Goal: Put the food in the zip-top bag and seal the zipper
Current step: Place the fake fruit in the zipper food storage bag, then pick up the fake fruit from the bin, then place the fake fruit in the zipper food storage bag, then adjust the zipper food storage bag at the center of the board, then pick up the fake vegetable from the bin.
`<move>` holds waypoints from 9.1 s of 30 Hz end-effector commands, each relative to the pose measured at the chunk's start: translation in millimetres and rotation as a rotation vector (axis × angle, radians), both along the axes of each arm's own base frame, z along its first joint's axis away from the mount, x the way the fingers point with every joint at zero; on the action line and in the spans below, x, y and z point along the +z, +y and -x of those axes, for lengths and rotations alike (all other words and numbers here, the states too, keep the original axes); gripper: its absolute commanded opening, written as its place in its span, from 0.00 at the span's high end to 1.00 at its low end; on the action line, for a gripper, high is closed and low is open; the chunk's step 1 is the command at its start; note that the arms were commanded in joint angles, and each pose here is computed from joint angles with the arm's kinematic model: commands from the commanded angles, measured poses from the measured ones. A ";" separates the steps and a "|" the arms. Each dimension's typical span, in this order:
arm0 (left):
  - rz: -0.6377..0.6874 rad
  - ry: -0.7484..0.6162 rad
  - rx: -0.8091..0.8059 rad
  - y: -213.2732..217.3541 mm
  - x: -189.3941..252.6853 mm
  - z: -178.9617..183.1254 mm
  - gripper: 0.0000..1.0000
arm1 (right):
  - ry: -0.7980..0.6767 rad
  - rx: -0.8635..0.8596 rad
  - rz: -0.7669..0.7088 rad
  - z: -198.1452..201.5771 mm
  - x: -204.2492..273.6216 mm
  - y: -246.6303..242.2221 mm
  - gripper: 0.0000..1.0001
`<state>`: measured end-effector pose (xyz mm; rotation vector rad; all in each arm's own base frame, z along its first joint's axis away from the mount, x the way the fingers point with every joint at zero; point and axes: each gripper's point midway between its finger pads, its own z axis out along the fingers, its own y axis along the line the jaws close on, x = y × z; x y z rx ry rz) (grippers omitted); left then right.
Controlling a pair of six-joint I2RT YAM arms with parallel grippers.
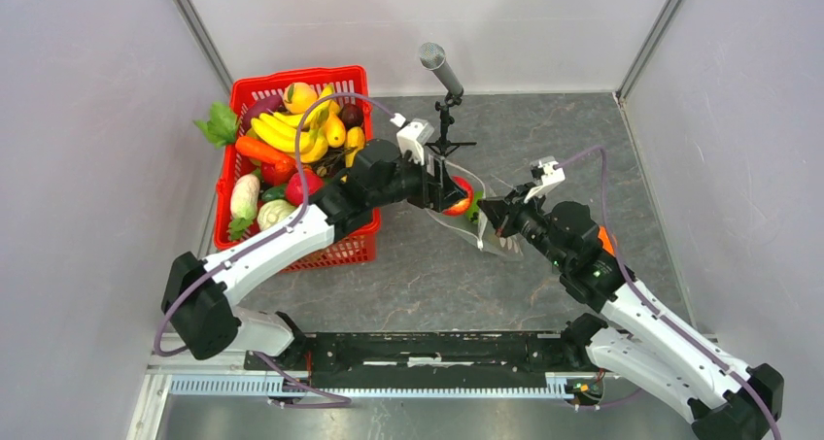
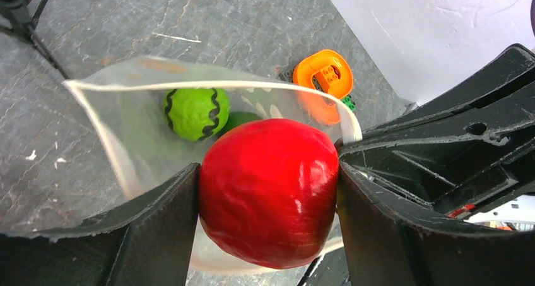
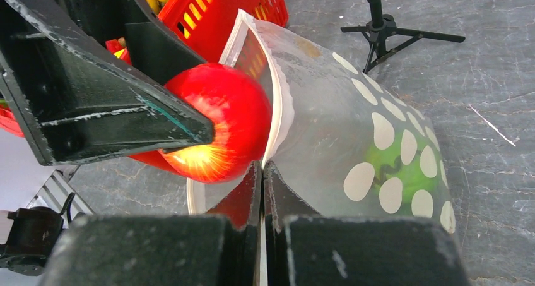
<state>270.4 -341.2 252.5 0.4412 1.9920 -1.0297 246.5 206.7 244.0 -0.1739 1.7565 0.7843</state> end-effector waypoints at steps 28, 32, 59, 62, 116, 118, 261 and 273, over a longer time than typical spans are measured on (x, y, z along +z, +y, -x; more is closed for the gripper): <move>-0.024 -0.169 -0.195 -7.4 46.5 32.2 0.02 | -0.047 -0.074 -0.036 -4.3 13.8 -12.3 1.00; -0.018 -0.236 -0.109 10.9 58.8 28.1 0.01 | -0.105 -0.046 -0.081 0.8 24.4 -10.2 1.00; -0.550 -0.306 0.736 220.7 61.3 -7.7 0.00 | -0.018 -0.050 -0.021 -7.6 4.4 -4.1 1.00; -0.558 -0.262 0.749 234.3 56.5 -13.6 0.01 | -0.020 -0.048 -0.015 -7.8 6.2 -3.7 1.00; -0.528 -0.119 0.772 290.3 39.7 -20.5 0.35 | -0.010 -0.055 -0.006 -8.2 0.9 -5.2 1.00; -0.462 -0.150 0.761 284.0 50.4 -18.0 0.35 | -0.009 -0.054 -0.008 -8.4 0.7 -4.6 1.00; -0.625 0.269 1.242 419.6 -26.1 11.3 0.20 | -0.109 0.028 0.026 -6.5 38.1 3.5 0.98; -0.514 0.127 1.267 415.0 10.3 6.2 0.57 | -0.098 0.027 0.021 -6.5 34.8 4.4 0.98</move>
